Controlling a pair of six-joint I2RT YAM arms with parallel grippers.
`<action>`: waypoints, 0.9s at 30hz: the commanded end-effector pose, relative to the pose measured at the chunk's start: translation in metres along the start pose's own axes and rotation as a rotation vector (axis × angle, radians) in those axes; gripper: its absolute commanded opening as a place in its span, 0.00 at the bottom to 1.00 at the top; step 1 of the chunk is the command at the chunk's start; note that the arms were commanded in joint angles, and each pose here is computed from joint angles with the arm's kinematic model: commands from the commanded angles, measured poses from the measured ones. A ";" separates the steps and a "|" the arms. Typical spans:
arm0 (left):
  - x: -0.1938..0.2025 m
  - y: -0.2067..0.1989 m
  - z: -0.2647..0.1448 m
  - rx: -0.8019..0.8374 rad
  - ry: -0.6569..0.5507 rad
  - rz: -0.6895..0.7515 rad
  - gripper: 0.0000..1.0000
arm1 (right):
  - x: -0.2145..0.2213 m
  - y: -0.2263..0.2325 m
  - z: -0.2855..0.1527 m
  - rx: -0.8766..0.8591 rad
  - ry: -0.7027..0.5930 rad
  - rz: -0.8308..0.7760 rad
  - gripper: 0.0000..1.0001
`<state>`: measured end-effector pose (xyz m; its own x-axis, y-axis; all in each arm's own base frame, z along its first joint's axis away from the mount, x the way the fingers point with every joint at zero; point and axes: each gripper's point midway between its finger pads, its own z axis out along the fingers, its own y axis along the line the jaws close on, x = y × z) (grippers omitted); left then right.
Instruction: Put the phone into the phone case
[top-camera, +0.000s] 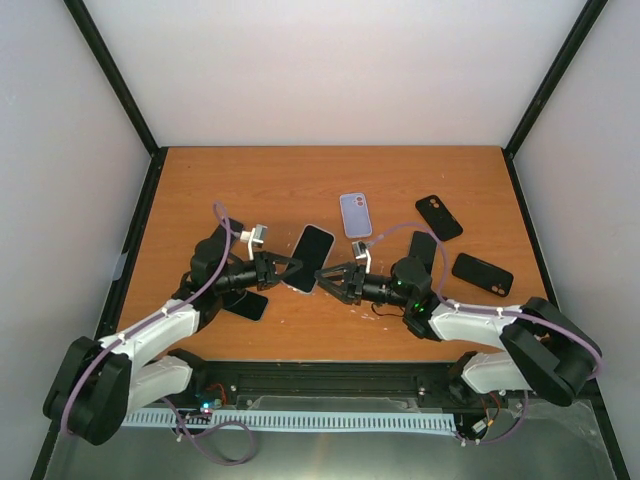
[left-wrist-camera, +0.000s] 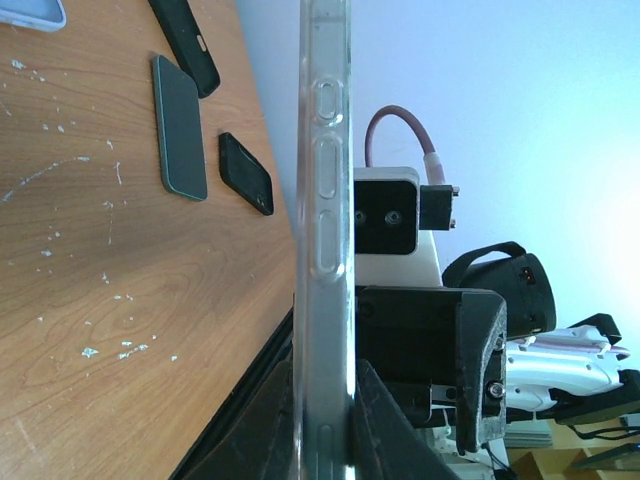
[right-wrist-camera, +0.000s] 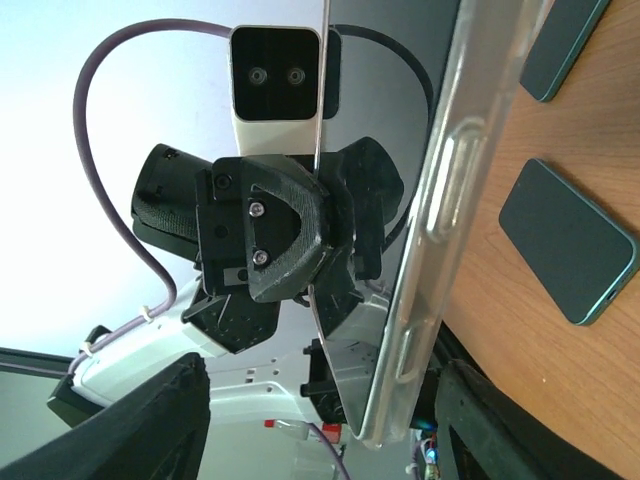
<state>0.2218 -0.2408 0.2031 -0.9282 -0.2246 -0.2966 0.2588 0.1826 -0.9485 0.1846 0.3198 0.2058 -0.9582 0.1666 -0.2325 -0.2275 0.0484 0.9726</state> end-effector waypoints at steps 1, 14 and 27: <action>-0.012 -0.024 -0.001 0.085 -0.039 0.065 0.02 | -0.007 0.015 0.007 -0.062 -0.024 -0.018 0.58; -0.011 0.002 0.002 0.000 -0.052 0.062 0.02 | -0.011 0.003 0.014 -0.067 -0.042 0.033 0.04; -0.003 0.025 0.000 -0.070 -0.051 0.010 0.40 | -0.001 -0.028 0.007 0.005 -0.040 0.060 0.03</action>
<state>0.2287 -0.2366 0.1854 -0.9209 -0.2656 -0.2853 0.2314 0.2164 -0.9485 0.1964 0.3279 0.1757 -0.9710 0.1991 -0.1322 -0.1223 0.0617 0.9906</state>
